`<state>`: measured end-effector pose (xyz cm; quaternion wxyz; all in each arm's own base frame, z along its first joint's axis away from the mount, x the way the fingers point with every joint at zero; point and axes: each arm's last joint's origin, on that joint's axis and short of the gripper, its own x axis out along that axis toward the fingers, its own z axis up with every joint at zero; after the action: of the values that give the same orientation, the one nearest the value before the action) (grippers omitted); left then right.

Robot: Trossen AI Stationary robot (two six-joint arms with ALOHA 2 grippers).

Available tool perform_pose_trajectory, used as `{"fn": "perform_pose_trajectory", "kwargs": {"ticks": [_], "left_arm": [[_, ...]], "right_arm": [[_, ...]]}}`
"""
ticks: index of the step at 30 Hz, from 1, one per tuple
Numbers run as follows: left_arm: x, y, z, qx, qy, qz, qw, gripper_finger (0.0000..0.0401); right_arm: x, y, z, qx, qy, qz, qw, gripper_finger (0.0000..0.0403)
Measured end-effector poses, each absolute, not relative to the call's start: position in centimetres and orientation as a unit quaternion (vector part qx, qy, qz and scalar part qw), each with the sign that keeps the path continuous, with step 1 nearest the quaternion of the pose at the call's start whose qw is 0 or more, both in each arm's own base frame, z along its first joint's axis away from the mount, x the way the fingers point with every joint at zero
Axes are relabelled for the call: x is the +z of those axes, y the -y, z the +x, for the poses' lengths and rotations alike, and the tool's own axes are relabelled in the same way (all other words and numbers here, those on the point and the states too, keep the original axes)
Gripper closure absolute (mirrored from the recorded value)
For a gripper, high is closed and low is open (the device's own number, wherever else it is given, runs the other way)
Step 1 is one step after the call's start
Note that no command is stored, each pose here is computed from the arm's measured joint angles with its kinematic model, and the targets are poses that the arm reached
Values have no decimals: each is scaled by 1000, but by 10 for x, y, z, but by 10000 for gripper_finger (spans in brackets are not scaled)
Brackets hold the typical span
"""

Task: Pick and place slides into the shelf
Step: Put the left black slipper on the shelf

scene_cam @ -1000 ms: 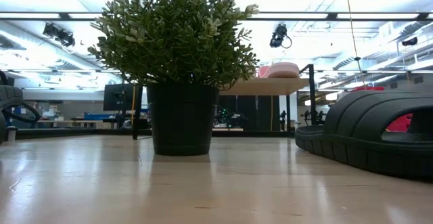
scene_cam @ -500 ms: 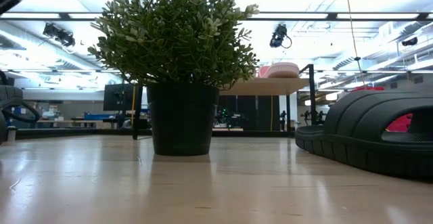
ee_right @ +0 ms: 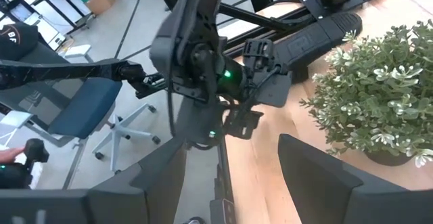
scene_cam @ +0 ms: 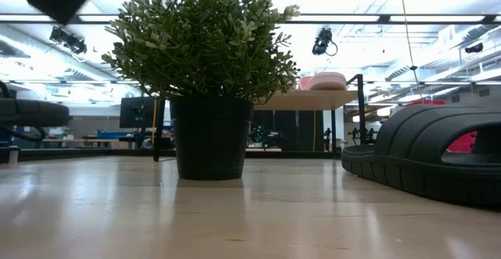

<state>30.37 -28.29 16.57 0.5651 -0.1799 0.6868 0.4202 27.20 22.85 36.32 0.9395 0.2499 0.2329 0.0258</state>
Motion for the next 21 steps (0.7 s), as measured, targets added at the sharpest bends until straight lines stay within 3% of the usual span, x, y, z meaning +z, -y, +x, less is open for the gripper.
{"fn": "perform_pose_trajectory", "kwargs": {"ticks": [13,21], "left_arm": [[190,296,304,398,-671,-207,590,52],[192,304,297,382,-676,-196,599,102]], "right_arm": [[363,-228,273,26,-232,243,941,163],[363,-228,273,28,-232,236,943,163]]}}
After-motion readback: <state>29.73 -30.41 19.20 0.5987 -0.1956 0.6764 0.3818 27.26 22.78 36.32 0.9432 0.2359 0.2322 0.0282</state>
